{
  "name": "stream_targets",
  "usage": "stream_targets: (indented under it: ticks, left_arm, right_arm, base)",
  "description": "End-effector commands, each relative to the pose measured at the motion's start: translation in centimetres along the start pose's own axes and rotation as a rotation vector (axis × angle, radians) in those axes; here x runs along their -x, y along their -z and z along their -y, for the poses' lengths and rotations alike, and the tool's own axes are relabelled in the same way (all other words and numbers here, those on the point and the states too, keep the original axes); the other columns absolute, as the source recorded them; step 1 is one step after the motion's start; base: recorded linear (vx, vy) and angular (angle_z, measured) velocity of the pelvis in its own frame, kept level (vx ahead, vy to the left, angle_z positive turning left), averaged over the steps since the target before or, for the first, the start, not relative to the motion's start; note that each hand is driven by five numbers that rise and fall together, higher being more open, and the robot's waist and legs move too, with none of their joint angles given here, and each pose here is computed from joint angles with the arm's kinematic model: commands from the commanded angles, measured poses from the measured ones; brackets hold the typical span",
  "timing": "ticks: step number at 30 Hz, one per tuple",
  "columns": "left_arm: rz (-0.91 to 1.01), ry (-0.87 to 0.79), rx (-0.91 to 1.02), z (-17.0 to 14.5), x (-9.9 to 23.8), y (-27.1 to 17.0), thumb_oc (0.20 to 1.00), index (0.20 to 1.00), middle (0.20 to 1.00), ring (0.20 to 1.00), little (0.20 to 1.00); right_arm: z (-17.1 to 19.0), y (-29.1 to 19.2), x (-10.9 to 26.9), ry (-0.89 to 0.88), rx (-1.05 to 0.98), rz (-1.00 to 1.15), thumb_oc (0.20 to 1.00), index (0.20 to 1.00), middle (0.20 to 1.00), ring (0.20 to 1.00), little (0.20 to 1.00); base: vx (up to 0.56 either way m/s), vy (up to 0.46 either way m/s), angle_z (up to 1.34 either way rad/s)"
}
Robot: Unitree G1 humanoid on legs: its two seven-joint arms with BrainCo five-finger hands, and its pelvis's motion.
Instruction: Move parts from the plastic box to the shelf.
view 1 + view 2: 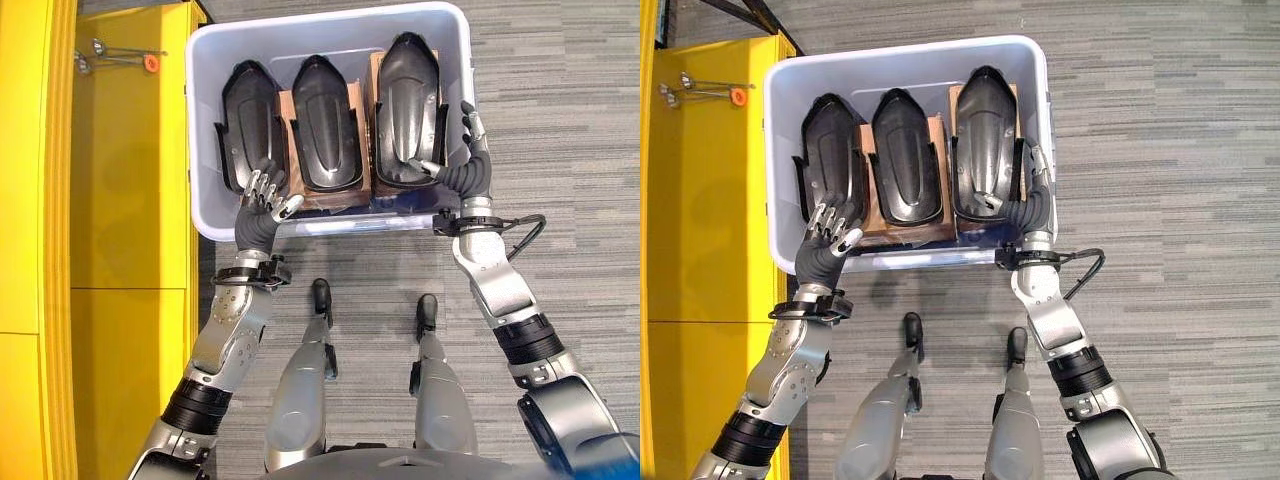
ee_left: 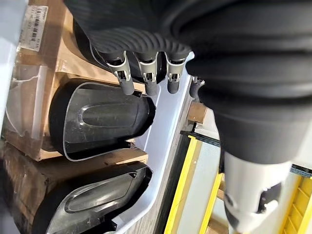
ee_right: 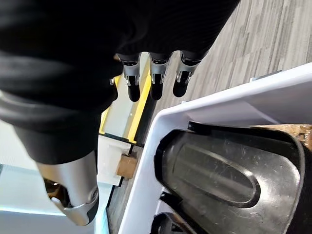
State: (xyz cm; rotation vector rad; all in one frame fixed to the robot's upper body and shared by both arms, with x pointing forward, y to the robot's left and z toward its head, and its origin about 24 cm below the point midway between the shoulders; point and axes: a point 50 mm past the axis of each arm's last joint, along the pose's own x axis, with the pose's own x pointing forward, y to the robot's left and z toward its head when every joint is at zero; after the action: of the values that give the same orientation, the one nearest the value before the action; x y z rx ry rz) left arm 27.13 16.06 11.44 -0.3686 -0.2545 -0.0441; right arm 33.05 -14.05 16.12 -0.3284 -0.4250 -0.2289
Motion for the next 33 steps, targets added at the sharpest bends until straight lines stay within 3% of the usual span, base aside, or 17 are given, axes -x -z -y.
stream_targets:
  ticks: [1,19,33]
  left_arm:
    - [0.148,0.068,0.043,1.2,-0.2,-3.1,1.0,1.0,1.0,1.0,1.0]
    - [0.139,0.096,0.069,1.6,-0.2,-2.9,1.0,1.0,1.0,1.0,1.0]
    - [0.153,0.095,0.053,1.8,-0.3,-3.2,1.0,1.0,1.0,1.0,1.0]
  right_arm:
    - [1.2,-1.4,-1.5,0.092,-0.03,0.058,1.0,1.0,1.0,1.0,1.0]
    - [2.6,0.8,-2.9,0.197,0.028,-0.053,1.0,1.0,1.0,1.0,1.0]
    - [2.4,-2.8,-2.0,0.183,0.016,0.133,1.0,1.0,1.0,1.0,1.0]
  base:
    - [0.0,0.0,0.0]
    - [0.0,0.002,-0.01]
    - [0.0,0.0,-0.01]
